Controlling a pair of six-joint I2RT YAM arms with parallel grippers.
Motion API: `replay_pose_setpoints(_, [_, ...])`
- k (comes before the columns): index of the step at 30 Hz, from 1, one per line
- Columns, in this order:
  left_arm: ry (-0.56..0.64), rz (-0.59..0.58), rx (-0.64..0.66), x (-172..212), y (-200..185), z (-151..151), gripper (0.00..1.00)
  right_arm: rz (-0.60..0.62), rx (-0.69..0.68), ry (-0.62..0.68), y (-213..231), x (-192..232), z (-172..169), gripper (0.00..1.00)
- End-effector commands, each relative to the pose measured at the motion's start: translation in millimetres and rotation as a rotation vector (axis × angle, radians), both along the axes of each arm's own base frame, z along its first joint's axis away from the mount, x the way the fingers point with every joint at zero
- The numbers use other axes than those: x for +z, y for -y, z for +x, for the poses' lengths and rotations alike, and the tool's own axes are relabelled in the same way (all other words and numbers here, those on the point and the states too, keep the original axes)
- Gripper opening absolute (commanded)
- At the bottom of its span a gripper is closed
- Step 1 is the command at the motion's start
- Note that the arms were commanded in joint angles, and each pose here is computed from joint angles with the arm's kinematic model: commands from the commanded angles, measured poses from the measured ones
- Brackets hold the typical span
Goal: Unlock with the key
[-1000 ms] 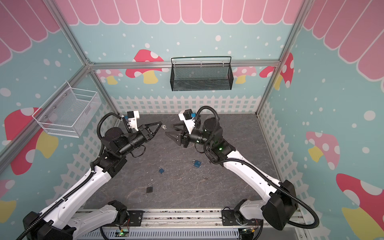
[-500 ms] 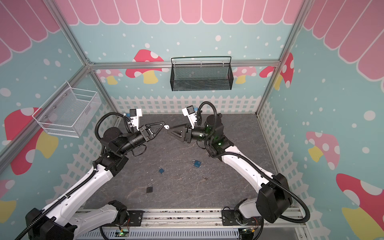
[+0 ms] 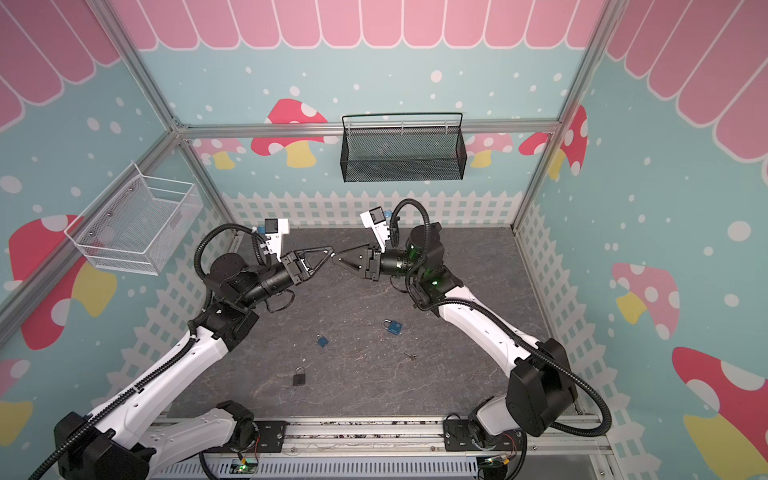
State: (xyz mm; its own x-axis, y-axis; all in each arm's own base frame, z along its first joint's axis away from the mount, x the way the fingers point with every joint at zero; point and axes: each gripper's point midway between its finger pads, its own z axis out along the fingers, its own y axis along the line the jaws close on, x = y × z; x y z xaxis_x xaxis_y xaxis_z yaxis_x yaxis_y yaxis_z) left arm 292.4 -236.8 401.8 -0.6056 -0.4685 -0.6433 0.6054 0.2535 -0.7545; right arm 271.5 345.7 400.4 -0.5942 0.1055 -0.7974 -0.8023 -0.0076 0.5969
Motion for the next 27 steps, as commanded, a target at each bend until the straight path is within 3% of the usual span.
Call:
replay_pose_setpoints(1, [0.056,-0.007,-0.011,16,1,-5,0.0,0.017,0.026,0.0,-1,5,-1,0.29])
replay_pose_setpoints(9, [0.061,-0.003,0.0,20,-1,-4,0.0,0.01,0.017,-0.015,-1,0,0,0.23])
replay_pose_setpoints(19, [0.071,0.014,0.003,20,-1,-5,0.0,0.01,0.014,-0.007,-1,4,1,0.01])
replay_pose_setpoints(23, [0.072,0.027,0.011,19,-3,-6,0.0,-0.004,-0.01,-0.01,1,-2,3,0.0])
replay_pose_setpoints(27, [0.021,0.046,0.031,12,-8,-6,0.29,-0.034,-0.067,-0.01,7,-16,6,0.0])
